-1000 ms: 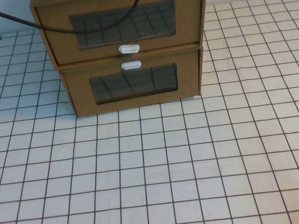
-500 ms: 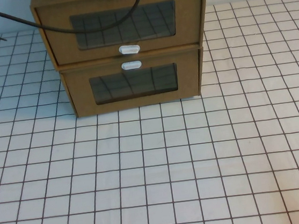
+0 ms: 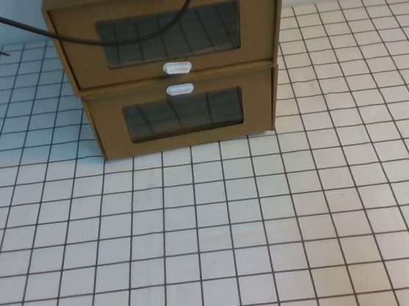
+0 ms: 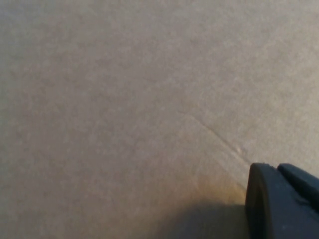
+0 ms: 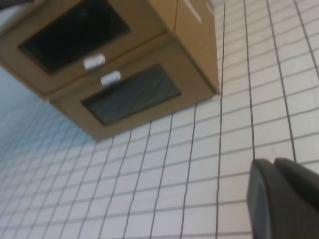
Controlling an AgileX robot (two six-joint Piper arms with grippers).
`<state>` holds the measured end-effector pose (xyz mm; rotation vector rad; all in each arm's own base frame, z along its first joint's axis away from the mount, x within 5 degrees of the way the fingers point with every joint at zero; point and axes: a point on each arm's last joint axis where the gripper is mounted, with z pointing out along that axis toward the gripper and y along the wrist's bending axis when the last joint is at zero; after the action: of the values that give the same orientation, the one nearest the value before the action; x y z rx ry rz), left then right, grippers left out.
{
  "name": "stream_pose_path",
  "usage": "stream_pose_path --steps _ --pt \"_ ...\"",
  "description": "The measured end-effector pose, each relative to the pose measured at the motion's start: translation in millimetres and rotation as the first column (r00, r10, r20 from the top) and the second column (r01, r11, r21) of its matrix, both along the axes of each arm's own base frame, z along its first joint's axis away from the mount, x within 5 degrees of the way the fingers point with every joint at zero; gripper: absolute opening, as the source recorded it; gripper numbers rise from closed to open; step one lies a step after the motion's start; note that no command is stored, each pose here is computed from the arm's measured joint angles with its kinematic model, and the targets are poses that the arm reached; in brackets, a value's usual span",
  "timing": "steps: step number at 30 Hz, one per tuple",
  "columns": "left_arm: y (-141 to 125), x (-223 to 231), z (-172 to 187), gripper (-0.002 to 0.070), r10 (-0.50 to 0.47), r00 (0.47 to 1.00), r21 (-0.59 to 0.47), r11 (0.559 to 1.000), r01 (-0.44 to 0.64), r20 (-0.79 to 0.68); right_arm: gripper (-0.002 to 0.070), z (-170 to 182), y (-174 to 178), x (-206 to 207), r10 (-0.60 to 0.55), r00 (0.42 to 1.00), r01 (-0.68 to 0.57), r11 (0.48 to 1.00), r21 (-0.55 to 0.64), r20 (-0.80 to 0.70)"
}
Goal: Open the shoe box
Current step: 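Pull the top drawer of the cardboard box fully open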
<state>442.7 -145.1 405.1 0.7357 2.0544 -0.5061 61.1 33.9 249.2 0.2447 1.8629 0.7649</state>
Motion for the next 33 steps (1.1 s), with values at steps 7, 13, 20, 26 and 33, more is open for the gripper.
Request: stream_pose_path --steps 7,13,20,26,33 --pt "0.0 0.0 0.0 -0.0002 0.0 1.0 0.0 1.0 0.0 0.0 -0.0013 35.8 11.5 26.3 0.182 0.964 -0.221 0.953 -0.205 -0.195" --pt "0.0 0.0 0.0 -0.0002 0.0 1.0 0.0 1.0 0.0 0.0 -0.0013 44.6 16.7 61.5 0.257 0.918 -0.345 0.894 -0.287 -0.303" --pt "0.0 0.0 0.0 -0.0002 0.0 1.0 0.0 1.0 0.0 0.0 -0.0013 55.1 35.1 112.0 0.333 0.876 -0.448 0.829 -0.333 -0.35" --pt "0.0 0.0 0.2 -0.0002 0.0 1.0 0.0 1.0 0.0 0.001 -0.0013 65.5 89.9 154.2 0.445 0.823 -0.563 0.717 -0.41 -0.353" --pt "0.0 0.0 0.2 -0.0002 0.0 1.0 0.0 1.0 0.0 0.001 -0.0013 58.3 176.4 177.5 0.499 0.763 -0.637 0.473 -0.608 -0.411"
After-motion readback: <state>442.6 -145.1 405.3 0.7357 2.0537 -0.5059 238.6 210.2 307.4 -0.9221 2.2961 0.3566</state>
